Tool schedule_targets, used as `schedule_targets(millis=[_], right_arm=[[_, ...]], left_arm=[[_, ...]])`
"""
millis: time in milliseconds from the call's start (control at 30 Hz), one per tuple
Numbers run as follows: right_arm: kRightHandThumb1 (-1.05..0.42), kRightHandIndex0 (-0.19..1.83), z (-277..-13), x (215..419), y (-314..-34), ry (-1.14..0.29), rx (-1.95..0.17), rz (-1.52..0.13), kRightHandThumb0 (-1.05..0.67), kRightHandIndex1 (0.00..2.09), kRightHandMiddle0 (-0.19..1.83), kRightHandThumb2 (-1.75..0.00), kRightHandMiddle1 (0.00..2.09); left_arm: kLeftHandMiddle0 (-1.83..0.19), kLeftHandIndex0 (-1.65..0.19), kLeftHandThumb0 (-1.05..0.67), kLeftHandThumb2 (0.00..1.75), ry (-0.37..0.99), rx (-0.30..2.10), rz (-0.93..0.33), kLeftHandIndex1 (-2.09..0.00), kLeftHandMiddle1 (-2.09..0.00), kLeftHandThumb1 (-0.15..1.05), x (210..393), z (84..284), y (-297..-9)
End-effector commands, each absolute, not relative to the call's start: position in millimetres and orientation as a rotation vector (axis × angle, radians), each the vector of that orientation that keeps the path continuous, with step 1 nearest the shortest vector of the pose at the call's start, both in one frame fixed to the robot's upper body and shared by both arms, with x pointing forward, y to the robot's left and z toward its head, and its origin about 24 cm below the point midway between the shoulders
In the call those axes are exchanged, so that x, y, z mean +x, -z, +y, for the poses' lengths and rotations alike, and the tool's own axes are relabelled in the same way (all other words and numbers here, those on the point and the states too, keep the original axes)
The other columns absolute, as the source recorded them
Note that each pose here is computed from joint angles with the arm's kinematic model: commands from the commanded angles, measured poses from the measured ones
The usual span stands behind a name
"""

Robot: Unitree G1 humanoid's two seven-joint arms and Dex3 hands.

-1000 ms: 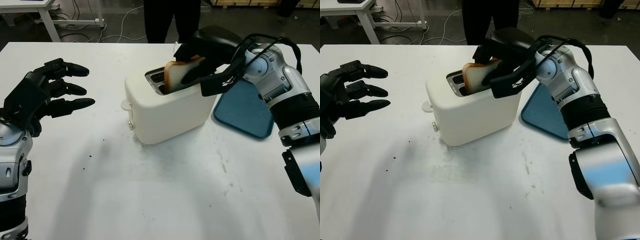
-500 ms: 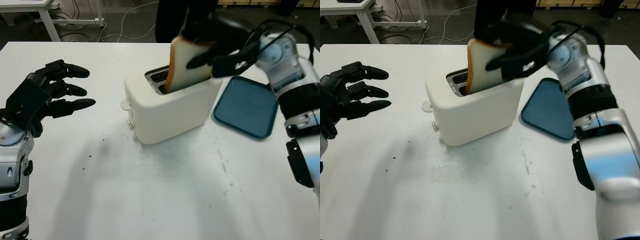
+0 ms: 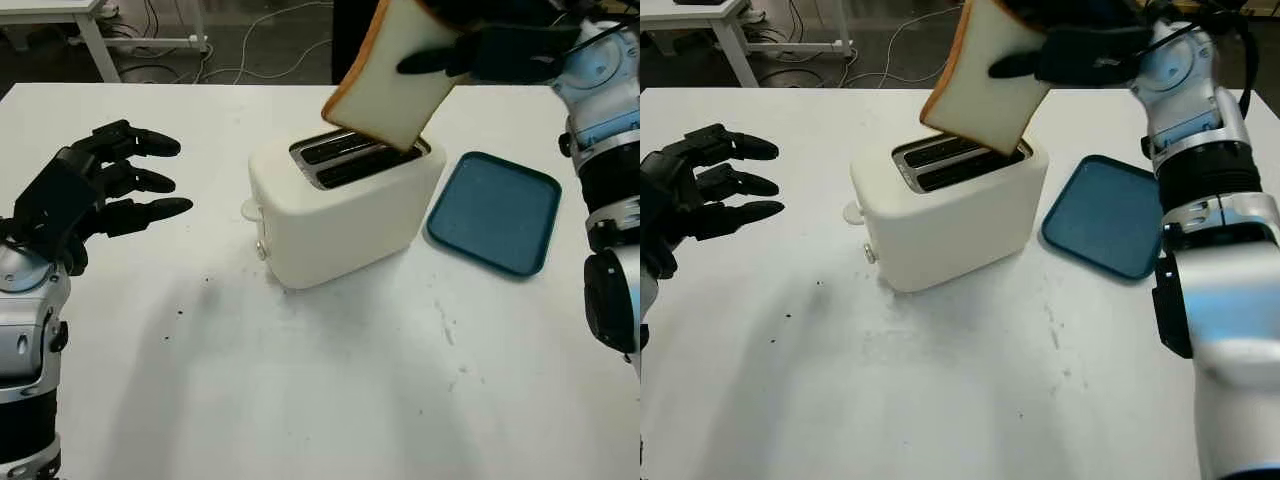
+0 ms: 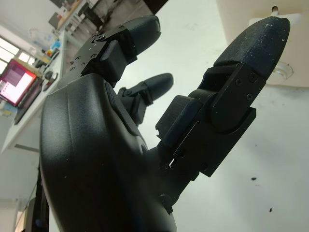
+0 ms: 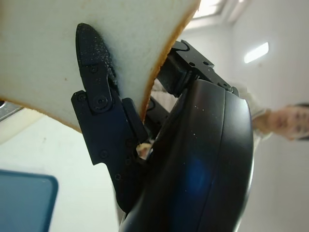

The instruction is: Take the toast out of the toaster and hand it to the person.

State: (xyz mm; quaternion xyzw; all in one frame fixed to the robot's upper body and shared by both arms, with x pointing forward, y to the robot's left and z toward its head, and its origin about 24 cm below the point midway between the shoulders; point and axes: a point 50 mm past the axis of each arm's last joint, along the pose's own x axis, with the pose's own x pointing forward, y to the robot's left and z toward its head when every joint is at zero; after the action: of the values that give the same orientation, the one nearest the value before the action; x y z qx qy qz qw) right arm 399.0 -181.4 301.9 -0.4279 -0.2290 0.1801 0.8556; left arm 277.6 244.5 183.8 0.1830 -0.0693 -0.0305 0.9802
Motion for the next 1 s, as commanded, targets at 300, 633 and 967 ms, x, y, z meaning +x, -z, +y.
schedule_targets(millis=[300, 633, 967], right_arm=[[-0.92, 1.07, -218.3, 412.9, -293.2, -0.135, -0.478, -0.288, -0.38, 1.75, 0.87, -0.33, 1.75], [-0.92, 0.98, -251.5, 412.7, -268.7, 0.058, -0.346, -0.196, -0.31, 1.75, 0.75, -0.37, 1.75], [-0.92, 0.96, -265.9, 411.0, -247.1, 0.227, -0.282, -0.156, -0.42, 1.75, 0.7, -0.27, 1.75]], left_arm=[[-0.42, -0.4, -0.95, 0.0, 0.067, 0.359, -0.132, -0.99, -1.13, 0.57, 275.6, 245.5, -180.9], [-0.43, -0.41, -0.97, 0.0, 0.069, 0.362, -0.129, -0.99, -1.13, 0.57, 275.4, 247.0, -181.0], [-0.43, -0.41, -0.97, 0.0, 0.07, 0.36, -0.126, -0.99, -1.13, 0.57, 276.9, 248.1, -180.7]])
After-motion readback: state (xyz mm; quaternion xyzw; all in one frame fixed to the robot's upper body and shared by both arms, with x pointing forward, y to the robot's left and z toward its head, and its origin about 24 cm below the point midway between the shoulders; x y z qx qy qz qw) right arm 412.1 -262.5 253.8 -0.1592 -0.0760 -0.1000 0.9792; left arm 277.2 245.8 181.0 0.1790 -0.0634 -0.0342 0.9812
